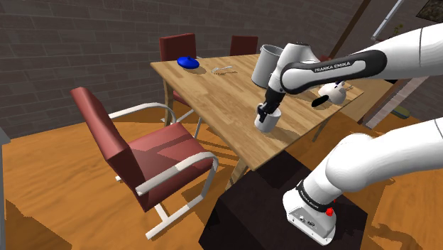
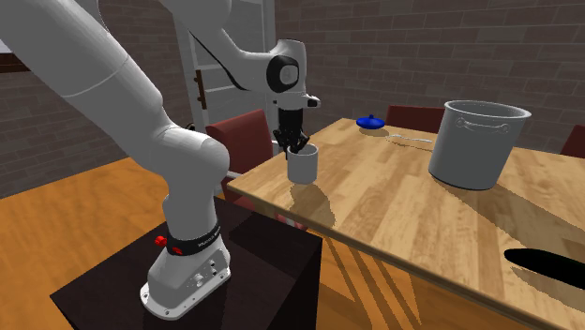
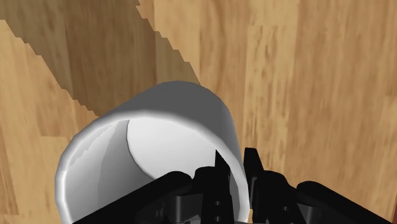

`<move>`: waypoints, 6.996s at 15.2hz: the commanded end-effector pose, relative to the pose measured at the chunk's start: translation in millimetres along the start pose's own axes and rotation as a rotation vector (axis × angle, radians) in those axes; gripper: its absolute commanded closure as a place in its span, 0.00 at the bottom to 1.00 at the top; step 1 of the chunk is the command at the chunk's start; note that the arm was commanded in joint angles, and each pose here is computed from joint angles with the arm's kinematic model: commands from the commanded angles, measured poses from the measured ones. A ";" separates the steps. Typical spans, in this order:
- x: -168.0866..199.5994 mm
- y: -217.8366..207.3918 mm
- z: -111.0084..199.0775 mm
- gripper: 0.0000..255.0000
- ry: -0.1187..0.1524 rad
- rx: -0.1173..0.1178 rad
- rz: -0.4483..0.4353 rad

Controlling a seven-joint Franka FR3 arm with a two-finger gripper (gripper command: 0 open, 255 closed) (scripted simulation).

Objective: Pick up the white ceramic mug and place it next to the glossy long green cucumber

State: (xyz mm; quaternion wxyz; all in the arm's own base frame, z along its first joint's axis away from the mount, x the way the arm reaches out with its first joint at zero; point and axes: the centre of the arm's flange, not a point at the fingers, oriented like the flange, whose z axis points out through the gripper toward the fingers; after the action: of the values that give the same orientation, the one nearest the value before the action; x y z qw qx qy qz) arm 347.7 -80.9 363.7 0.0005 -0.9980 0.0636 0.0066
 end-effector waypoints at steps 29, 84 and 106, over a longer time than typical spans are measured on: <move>-4.4 13.2 -152.7 1.00 0.000 0.000 0.000; -97.5 544.4 -79.6 1.00 0.000 0.000 0.000; -96.3 544.4 9.3 1.00 0.000 0.000 0.000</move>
State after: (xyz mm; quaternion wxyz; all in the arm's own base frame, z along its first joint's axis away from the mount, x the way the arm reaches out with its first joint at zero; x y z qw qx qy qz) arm 182.9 -608.5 355.5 0.0008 -0.9980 0.0636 0.0067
